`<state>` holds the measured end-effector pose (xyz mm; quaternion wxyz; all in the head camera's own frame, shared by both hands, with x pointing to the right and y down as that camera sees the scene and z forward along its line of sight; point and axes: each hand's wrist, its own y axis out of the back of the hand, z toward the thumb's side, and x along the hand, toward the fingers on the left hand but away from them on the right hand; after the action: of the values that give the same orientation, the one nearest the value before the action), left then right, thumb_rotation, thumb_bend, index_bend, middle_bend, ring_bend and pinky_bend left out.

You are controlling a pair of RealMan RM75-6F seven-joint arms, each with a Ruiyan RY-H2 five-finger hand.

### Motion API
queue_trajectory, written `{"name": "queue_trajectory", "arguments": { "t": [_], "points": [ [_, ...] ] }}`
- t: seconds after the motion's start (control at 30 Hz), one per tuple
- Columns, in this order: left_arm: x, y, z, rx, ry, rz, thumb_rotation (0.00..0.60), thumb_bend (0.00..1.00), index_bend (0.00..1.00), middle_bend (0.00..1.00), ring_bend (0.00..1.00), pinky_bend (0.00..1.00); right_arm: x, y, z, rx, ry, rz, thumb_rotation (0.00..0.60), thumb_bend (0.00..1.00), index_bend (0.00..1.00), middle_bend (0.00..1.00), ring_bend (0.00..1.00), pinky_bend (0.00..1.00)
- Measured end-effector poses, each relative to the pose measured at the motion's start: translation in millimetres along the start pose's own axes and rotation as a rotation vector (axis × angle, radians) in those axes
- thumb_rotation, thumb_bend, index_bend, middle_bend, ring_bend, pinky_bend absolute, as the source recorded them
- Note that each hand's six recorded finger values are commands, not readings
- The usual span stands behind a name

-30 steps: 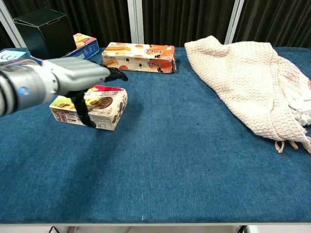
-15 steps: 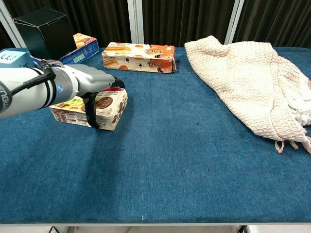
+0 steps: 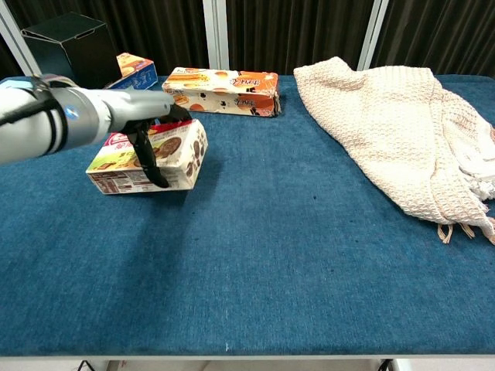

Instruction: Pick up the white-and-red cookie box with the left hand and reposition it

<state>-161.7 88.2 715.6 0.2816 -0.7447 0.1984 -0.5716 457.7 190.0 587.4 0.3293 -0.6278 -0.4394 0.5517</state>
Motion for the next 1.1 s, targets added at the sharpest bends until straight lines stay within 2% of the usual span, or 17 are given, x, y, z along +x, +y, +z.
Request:
{"name": "queue_trajectory", "arguments": {
  "t": [0.2, 0.43, 0.53, 0.63, 0.73, 0.87, 1.1],
  "points": [
    [-10, 12, -6, -0.300, -0.087, 0.033, 0.600, 0.00, 0.37, 0.35, 0.19, 0.20, 1, 0, 0, -0.001, -0.001, -0.001, 0.600, 0.15, 0.00, 0.04, 0.00, 0.00],
    [-19, 20, -6, -0.694, -0.231, 0.053, 0.600, 0.00, 0.37, 0.35, 0.19, 0.20, 1, 1, 1, 0.003, 0.000, -0.004, 0.600, 0.15, 0.00, 0.04, 0.00, 0.00],
    [-21, 20, -5, -0.834, -0.290, 0.058, 0.600, 0.00, 0.37, 0.35, 0.18, 0.19, 2, 3, 2, 0.007, 0.000, -0.007, 0.600, 0.15, 0.00, 0.04, 0.00, 0.00],
    [-20, 16, -5, -0.933, -0.347, 0.063, 0.600, 0.00, 0.37, 0.35, 0.17, 0.19, 4, 4, 2, 0.009, -0.006, -0.011, 0.600, 0.15, 0.00, 0.04, 0.00, 0.00],
    [-14, 8, -7, -0.985, -0.388, 0.069, 0.600, 0.00, 0.37, 0.35, 0.17, 0.18, 5, 5, 2, 0.008, -0.010, -0.013, 0.600, 0.15, 0.00, 0.04, 0.00, 0.00],
    [-3, -6, -13, -1.041, -0.390, 0.089, 0.600, 0.00, 0.37, 0.35, 0.16, 0.16, 7, 5, 2, 0.009, -0.012, -0.015, 0.600, 0.15, 0.00, 0.04, 0.00, 0.00],
    [10, -20, -21, -1.021, -0.373, 0.151, 0.600, 0.00, 0.37, 0.35, 0.13, 0.13, 10, 7, 0, 0.009, -0.022, -0.021, 0.600, 0.15, 0.00, 0.04, 0.00, 0.00]
  ]
}}
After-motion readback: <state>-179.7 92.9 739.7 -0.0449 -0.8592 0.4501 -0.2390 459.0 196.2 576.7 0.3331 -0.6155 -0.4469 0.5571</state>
